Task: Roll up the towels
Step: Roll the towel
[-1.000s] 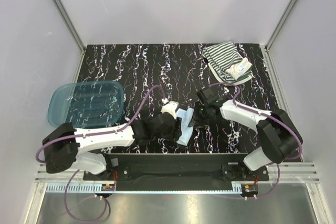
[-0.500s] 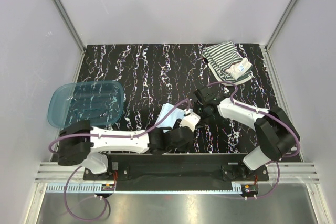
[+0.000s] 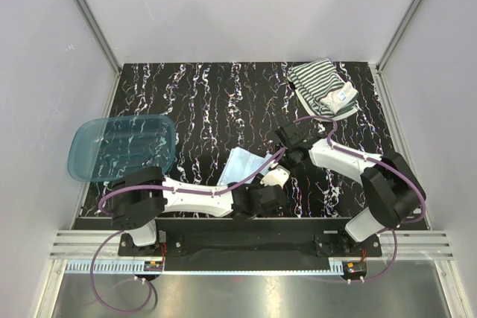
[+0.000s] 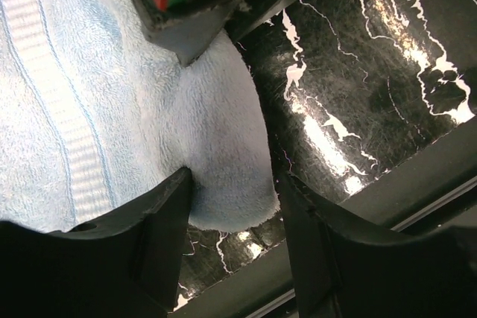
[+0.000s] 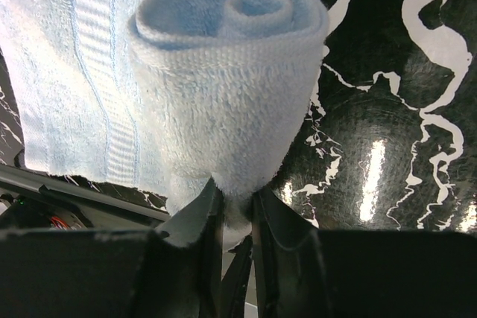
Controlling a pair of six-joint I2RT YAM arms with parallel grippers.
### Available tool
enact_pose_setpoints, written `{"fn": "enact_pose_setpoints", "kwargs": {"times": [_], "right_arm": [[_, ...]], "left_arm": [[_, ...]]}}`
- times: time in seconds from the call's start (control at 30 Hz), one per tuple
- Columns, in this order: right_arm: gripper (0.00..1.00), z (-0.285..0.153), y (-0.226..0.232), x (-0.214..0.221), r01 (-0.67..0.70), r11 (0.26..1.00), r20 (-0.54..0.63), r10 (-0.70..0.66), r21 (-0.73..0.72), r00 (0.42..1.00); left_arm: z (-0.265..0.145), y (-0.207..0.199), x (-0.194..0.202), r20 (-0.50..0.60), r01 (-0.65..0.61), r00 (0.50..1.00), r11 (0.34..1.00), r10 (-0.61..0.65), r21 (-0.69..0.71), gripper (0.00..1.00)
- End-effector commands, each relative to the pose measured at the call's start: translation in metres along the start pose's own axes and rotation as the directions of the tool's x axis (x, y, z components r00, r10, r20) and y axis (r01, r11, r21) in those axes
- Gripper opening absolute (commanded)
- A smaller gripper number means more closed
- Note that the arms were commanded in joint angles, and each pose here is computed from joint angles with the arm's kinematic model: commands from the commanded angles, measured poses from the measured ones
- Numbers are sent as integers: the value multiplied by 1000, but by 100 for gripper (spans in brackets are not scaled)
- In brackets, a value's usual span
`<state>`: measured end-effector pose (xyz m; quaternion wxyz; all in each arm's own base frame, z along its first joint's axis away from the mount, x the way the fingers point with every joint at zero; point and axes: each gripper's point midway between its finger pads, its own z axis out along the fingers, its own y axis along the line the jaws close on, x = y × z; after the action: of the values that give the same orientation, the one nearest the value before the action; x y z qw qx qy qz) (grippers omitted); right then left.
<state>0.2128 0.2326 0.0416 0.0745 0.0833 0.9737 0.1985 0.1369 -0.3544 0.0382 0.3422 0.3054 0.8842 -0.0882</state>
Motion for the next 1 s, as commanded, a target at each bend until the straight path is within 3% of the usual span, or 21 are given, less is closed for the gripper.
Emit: {"fn": "enact_pose_setpoints", "kwargs": {"times": [0.0,0.3,0.53,0.67,0.77,0.93,0.97], "right_arm": [[19,-13,6,3,30,1000,-4,-30,-2,1000],[20,-18,14,4,38,999,-18,-39,-30,999],[22,-24,14,4,48,998,-13,-49,-30,999],[26,-33,10,-2,68,998,8,-68,17,998],[37,-41,6,-11,90,994,35,-92,63,995],[71,-60,-2,-31,79,989,99,-91,122,991],[74,-67,-3,-34,76,989,115,-91,127,989]], "left_arm": [[6,-4,7,-9,41,999,999,-41,3,54],[21,1,27,-63,33,997,999,-36,-35,34],[23,2,27,-72,47,996,999,-48,-22,5],[20,5,27,-56,90,995,995,-87,43,0],[12,0,16,-29,143,990,980,-140,137,0],[4,3,16,-31,205,979,955,-203,216,0],[3,5,14,-26,222,975,949,-221,223,0]]}}
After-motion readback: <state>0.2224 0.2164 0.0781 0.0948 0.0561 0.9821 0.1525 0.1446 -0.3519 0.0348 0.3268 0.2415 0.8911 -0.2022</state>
